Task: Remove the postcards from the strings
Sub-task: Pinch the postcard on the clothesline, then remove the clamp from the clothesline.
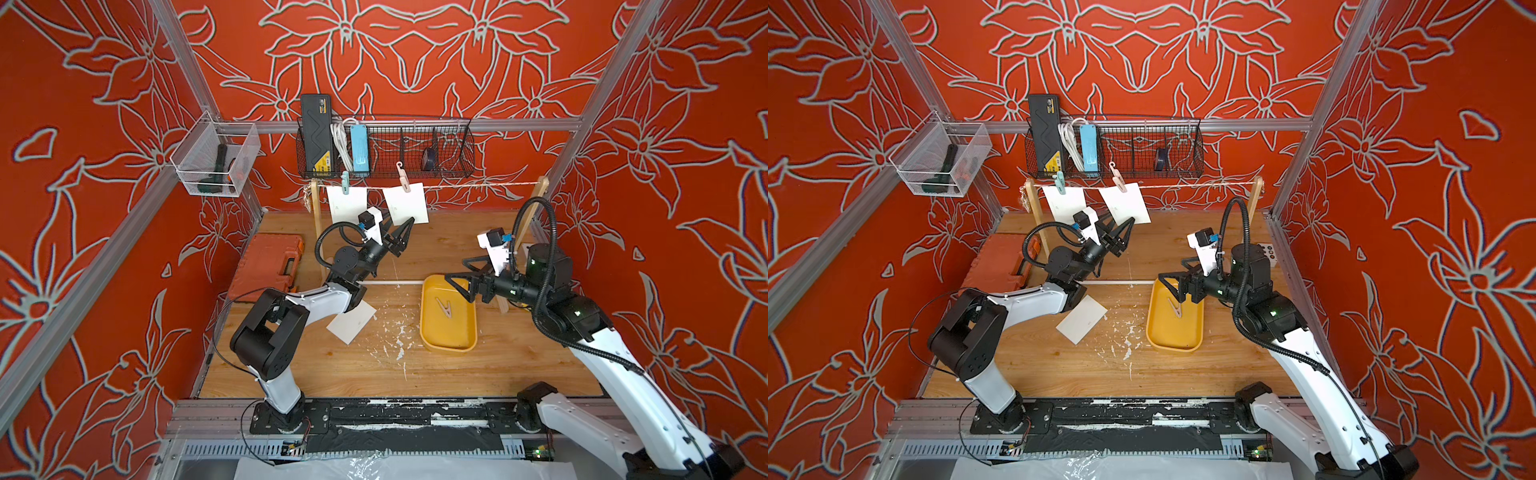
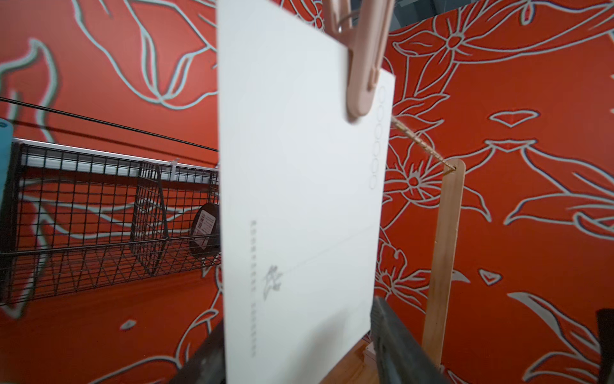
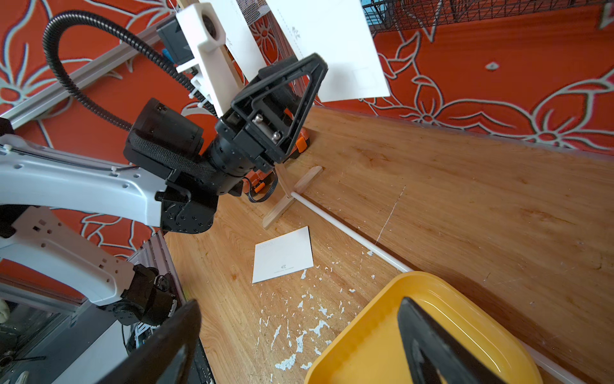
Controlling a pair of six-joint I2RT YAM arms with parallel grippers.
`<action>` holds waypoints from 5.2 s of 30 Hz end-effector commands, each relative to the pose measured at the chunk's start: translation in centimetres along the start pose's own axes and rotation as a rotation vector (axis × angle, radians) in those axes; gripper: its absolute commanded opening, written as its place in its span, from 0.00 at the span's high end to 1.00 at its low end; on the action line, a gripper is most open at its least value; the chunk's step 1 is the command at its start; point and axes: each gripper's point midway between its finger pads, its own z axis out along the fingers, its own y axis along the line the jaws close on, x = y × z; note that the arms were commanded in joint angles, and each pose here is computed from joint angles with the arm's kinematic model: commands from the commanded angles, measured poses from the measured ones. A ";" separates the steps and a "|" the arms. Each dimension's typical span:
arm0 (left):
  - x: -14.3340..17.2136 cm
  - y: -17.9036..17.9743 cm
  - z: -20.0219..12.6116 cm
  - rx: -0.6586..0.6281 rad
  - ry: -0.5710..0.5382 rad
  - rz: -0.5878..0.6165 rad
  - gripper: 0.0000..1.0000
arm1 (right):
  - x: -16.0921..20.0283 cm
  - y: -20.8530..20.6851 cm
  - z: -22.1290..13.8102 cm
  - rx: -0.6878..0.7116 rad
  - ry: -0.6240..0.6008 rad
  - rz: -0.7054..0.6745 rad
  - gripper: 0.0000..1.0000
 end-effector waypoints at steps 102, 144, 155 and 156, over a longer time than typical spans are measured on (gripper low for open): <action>-5.0 1.8 -2.0 0.116 -0.051 -0.233 1.00 | -22.5 3.5 11.8 -0.473 -0.109 -0.234 0.55; -4.0 1.4 -2.4 0.151 -0.035 -0.274 1.00 | -22.8 3.1 12.1 -0.444 -0.122 -0.227 0.75; -3.5 0.8 -3.4 0.168 -0.022 -0.286 1.00 | -24.0 2.8 11.5 -0.382 -0.166 -0.249 0.76; -3.5 0.7 -3.5 0.168 -0.021 -0.289 1.00 | -24.1 2.8 11.4 -0.378 -0.169 -0.251 0.76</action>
